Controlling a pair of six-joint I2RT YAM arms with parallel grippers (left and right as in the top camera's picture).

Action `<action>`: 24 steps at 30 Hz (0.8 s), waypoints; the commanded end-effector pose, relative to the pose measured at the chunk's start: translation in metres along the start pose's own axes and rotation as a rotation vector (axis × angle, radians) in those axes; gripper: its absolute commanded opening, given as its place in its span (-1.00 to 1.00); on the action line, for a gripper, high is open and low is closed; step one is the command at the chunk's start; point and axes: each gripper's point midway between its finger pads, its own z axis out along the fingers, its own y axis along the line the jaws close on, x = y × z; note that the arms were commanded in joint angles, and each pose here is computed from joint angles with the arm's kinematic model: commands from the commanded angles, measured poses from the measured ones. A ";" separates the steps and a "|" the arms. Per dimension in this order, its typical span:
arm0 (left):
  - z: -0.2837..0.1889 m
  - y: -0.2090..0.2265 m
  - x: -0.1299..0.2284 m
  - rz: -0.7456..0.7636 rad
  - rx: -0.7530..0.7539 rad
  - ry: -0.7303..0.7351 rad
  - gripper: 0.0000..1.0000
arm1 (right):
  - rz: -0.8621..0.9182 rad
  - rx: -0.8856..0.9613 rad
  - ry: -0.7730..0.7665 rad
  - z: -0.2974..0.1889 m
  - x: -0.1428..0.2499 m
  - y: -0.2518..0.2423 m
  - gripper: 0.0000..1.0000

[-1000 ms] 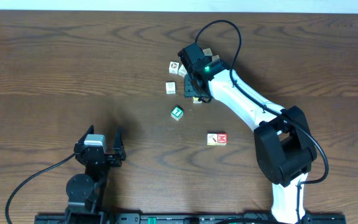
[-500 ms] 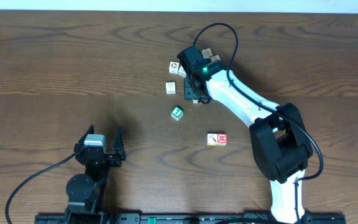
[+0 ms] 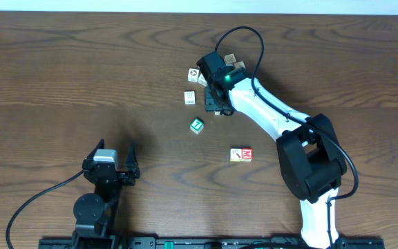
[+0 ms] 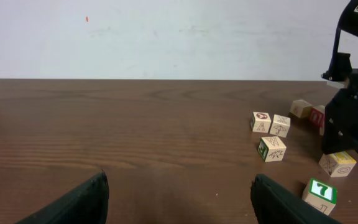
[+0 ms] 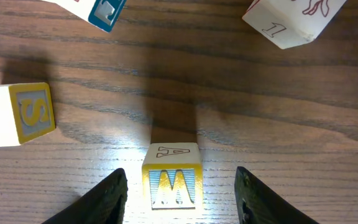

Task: Lift 4 blocks
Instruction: 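Close right gripper on the yellow-bordered M block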

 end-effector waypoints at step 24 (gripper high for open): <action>0.000 0.003 0.015 -0.004 -0.016 0.051 0.47 | -0.070 -0.009 0.033 0.019 0.021 0.003 -0.06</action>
